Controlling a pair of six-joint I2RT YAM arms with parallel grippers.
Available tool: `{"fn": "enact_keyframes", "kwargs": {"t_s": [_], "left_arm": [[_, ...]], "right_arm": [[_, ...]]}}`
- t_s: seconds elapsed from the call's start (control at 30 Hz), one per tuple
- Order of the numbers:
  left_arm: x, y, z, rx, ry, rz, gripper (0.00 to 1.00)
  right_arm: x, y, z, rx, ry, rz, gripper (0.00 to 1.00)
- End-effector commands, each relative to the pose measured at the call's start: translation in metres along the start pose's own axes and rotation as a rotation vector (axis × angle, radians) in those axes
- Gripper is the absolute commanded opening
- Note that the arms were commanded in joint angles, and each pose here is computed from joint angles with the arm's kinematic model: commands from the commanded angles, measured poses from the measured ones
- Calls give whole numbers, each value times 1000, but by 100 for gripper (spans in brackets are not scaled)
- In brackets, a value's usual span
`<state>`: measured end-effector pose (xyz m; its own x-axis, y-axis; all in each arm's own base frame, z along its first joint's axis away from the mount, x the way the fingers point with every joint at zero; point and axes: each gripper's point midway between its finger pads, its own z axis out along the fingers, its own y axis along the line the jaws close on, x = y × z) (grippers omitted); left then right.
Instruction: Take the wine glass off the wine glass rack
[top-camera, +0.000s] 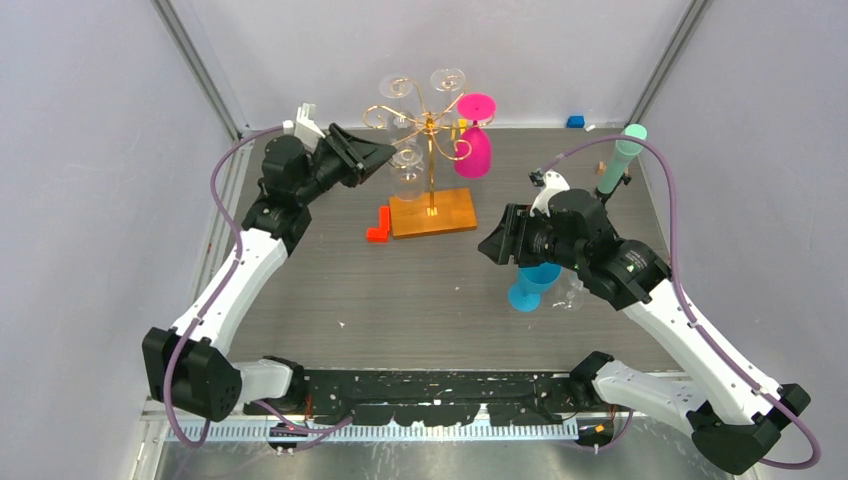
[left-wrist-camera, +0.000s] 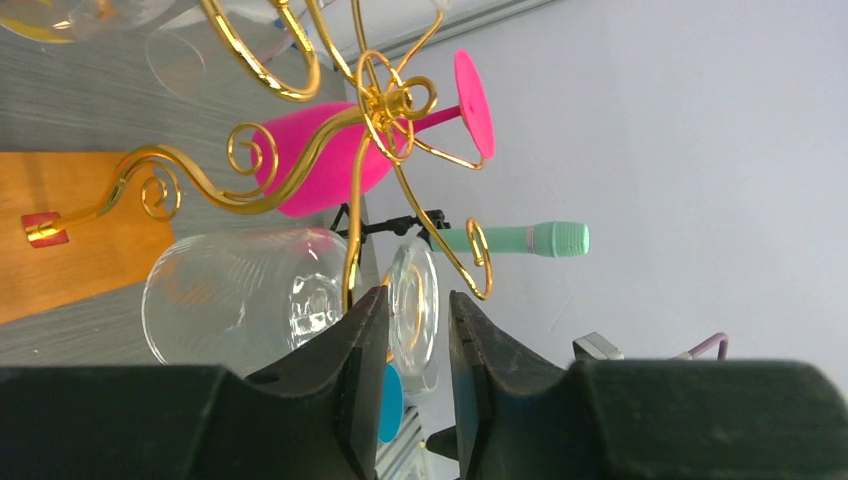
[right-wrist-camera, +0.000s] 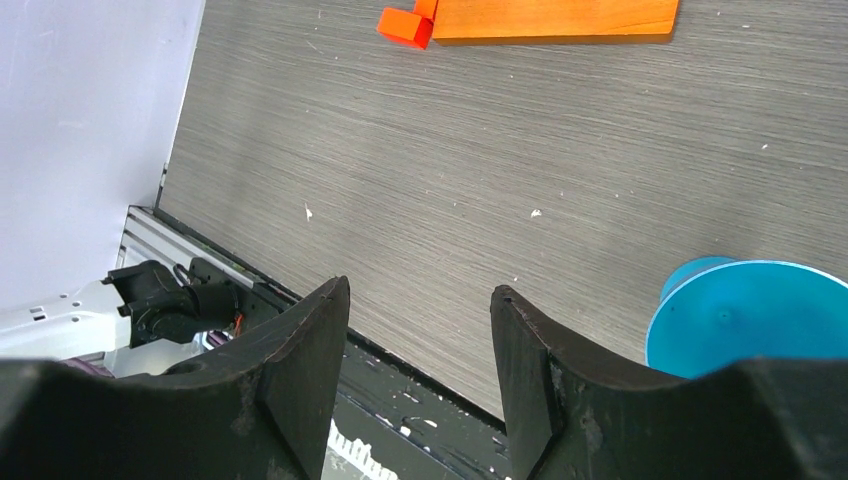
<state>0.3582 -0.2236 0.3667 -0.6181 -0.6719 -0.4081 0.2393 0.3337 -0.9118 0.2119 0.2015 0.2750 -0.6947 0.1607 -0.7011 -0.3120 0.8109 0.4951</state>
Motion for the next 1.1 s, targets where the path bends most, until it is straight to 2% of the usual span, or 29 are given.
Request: {"fn": "enact_keyframes", "kwargs": {"t_s": [0.0,0.13,0.33,0.83,1.07], "left_arm": [[-2,-27,3,91,18,-27,32],[-4,-27,7,107,11,-74,35],[-2,-28,11,128,33,-95,33],[13,-24,-13,28,88,-24,37],[13,-26,-7,54,100,-52,31]], "right_arm": [[-11,8,-4,-31,-54,1,59],[-11,8,-5,-32,-56,3,60],[-11,8,-5,-31,-58,1,59],[-12,6,-4,-23,-62,-15,59],[-15,6,-11,-33,-98,-14,59]]}}
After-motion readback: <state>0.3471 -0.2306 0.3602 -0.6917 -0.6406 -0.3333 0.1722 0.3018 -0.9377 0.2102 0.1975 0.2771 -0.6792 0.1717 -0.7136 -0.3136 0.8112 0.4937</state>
